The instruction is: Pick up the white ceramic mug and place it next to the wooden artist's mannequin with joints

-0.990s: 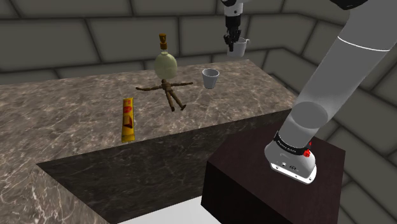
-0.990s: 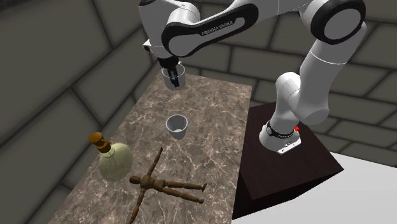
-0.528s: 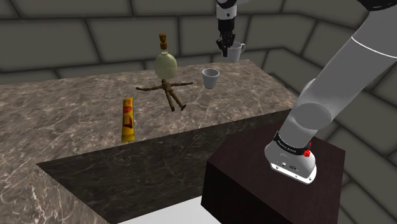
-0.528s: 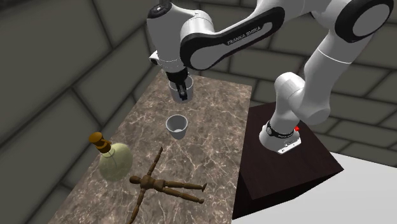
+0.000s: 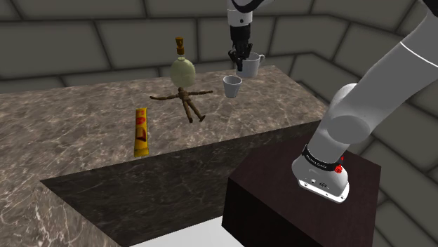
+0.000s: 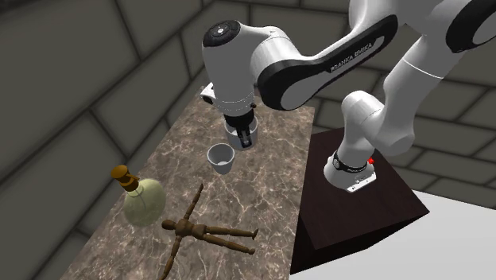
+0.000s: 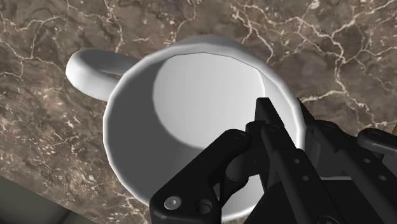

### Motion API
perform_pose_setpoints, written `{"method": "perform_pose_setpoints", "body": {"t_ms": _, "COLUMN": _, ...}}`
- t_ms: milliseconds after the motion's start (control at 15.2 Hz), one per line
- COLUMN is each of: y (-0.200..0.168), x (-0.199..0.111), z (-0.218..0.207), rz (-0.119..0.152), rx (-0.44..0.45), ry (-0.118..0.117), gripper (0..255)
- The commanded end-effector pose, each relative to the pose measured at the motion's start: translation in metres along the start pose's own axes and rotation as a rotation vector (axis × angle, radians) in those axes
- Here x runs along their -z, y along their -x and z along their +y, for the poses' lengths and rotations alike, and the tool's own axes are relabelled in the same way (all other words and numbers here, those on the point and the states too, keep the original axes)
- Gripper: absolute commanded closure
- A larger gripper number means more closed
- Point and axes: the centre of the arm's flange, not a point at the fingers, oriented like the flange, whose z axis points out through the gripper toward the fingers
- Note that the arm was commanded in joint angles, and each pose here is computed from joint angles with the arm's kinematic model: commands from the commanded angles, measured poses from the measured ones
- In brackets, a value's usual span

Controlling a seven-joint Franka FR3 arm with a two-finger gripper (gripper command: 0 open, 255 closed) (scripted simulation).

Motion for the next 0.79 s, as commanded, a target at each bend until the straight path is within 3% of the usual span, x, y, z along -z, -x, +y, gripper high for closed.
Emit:
{"method": "perform_pose_setpoints", "body": {"t_ms": 0, "y": 0.004, "x": 0.000, "z": -0.024, "rz": 0.000, "rx": -0.002, "ry": 0.000, "gripper": 255}}
{"method": "perform_pose_setpoints", "body": {"t_ms": 726, "y": 0.040, "x": 0.006, "z": -0.165, "rz": 0.000, "rx": -0.002, "ry": 0.000, "gripper": 255}}
